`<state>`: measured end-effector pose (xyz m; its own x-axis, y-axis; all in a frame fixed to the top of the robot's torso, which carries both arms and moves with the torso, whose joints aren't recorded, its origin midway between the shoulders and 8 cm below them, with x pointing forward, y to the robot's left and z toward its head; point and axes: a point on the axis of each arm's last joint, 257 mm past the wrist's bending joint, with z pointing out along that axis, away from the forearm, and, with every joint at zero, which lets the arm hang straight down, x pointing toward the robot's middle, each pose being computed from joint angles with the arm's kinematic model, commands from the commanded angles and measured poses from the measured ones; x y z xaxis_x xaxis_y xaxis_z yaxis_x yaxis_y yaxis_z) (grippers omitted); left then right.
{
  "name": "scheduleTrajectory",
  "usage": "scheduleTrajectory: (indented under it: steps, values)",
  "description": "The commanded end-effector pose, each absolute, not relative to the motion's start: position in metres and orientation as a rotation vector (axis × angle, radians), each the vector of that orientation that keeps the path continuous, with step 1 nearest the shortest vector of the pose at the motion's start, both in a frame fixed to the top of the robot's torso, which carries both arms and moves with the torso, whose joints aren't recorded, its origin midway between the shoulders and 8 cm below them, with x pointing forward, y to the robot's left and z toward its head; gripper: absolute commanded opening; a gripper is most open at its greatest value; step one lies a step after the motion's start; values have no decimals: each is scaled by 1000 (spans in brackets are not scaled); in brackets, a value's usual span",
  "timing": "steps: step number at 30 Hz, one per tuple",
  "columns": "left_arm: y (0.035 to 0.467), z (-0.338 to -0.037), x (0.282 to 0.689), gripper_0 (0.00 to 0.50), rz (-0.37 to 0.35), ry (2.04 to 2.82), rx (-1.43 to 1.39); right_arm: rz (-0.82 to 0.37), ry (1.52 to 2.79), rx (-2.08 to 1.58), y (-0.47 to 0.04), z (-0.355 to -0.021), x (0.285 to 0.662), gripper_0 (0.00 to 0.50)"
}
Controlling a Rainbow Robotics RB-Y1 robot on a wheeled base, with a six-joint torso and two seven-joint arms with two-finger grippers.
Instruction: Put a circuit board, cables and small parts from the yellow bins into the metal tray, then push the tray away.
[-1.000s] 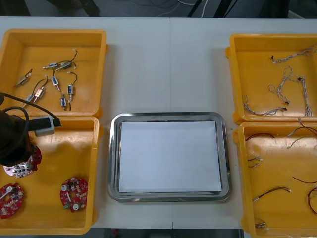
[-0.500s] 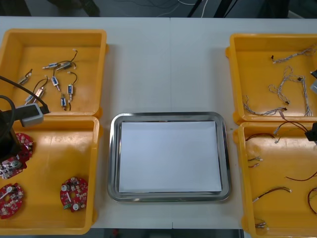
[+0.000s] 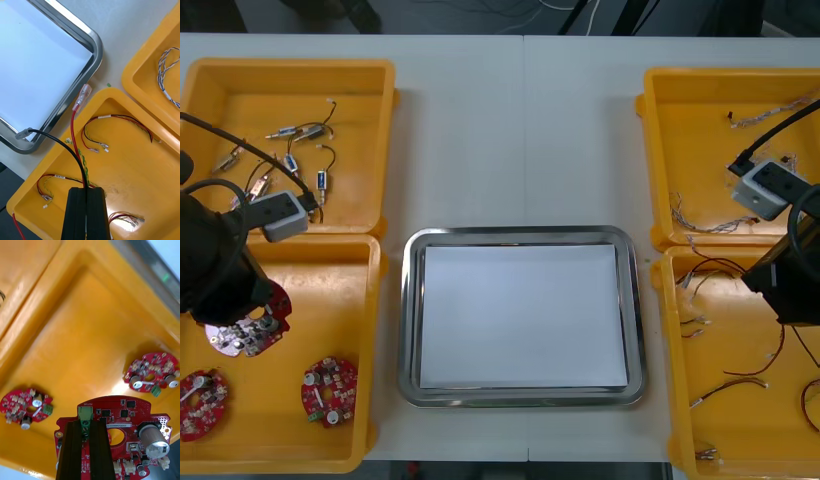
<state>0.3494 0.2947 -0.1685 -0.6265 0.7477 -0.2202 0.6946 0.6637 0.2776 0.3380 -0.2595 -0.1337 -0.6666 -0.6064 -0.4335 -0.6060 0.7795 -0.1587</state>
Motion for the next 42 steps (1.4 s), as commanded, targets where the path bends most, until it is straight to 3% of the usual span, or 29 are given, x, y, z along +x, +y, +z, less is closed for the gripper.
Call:
scheduleTrajectory:
  steps: [1,9,21,42]
  values:
    - [254,-157,354,0,162,2565,980,-76,2463,-959,-257,-121,335,0]
    - [205,-160,352,0,83,2553,967,-69,2491,-994,-255,-129,333,0]
    - [139,-169,360,0,37,2531,956,-116,2449,-1091,-230,-136,346,0]
    - [79,-214,374,0,107,2549,939,-70,2429,-1164,-209,-141,341,0]
